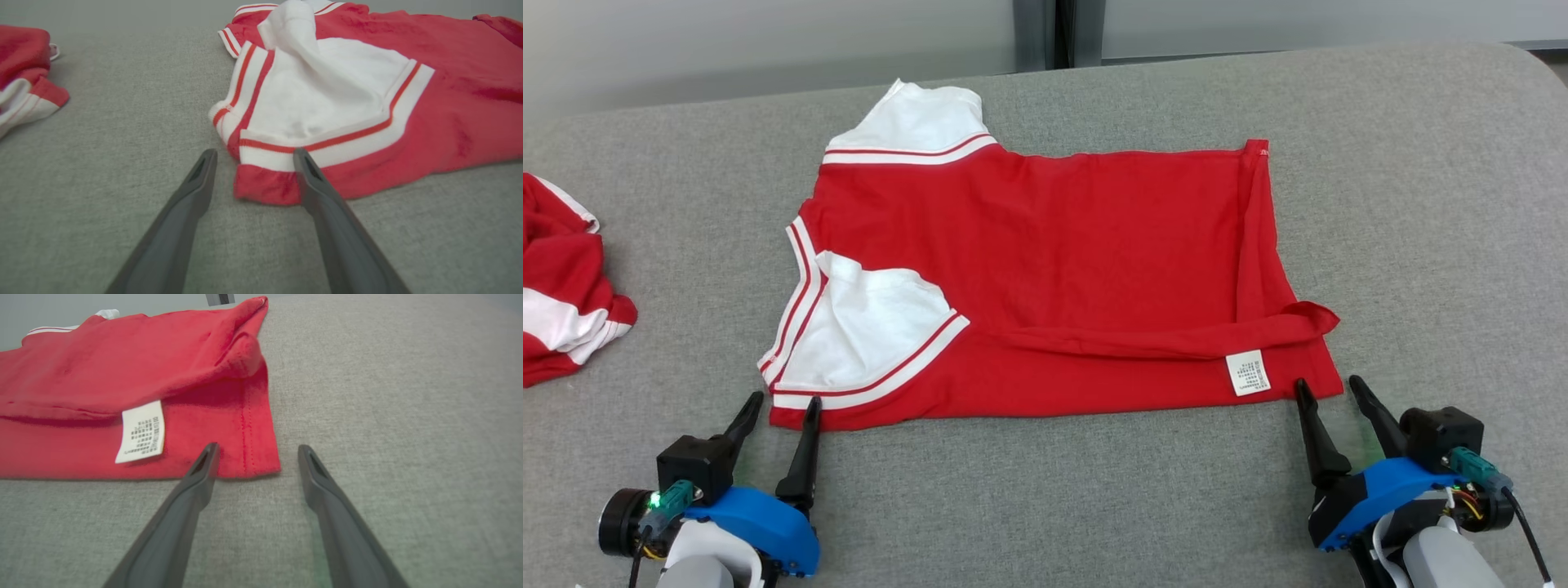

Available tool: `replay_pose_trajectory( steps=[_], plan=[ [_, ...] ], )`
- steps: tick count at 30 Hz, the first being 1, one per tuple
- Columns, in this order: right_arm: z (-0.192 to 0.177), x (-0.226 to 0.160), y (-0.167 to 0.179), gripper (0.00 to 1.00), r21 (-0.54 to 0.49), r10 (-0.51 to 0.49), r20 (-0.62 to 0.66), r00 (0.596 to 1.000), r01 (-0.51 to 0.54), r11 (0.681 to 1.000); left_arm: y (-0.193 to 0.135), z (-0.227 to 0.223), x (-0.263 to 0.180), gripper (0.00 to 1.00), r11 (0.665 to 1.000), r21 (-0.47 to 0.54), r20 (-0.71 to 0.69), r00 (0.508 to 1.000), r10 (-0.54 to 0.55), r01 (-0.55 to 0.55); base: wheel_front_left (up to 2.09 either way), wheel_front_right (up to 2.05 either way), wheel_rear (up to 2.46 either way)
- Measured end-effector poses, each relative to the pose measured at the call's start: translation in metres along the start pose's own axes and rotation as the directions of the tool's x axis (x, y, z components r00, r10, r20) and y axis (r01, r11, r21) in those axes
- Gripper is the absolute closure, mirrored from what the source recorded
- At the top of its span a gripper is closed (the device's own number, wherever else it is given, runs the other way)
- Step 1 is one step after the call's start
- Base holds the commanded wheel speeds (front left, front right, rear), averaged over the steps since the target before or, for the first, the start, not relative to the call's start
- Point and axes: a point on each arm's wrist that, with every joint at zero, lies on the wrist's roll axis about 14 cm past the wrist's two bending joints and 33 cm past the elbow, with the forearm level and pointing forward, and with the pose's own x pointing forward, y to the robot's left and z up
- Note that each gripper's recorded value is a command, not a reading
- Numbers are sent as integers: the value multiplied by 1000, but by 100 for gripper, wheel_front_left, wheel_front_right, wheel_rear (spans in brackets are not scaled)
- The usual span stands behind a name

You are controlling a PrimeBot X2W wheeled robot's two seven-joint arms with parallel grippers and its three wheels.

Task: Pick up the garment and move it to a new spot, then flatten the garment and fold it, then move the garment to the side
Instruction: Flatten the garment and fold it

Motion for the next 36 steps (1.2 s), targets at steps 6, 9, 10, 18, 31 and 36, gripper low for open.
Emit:
replay_pose_trajectory(
  steps=[6, 9, 10, 18, 31, 36],
  plan=[
    [-11, 7, 3, 0, -15, 6, -46, 999, -7, 1000, -2, -13, 7, 26, 1000, -15, -46, 999, -1, 1, 0, 0, 0],
    [-12, 10, 9, 100, -9, 20, -53, 998, -21, 1000, -4, -13, 9, 100, 1000, -21, -50, 999, -7, 6, 0, 0, 0],
    [-11, 11, 10, 100, -8, 24, -51, 998, -25, 1000, -5, -13, 9, 100, 1000, -27, -49, 999, -9, 7, 0, 0, 0],
    [-7, 0, 9, 100, 25, 14, -12, 1000, -14, 1000, -6, 5, -7, 100, 998, -60, 21, 1000, 6, -4, 0, 0, 0],
    [-13, -56, -1, 100, 70, -17, 14, 1000, 16, 997, -13, -14, -80, 100, 986, -147, 39, 995, 87, -81, 0, 0, 0],
    [-23, -74, -1, 100, 87, -22, -27, 999, 24, 996, -16, -28, -100, 100, 978, -180, 15, 994, 110, -105, 0, 0, 0]
  ],
)
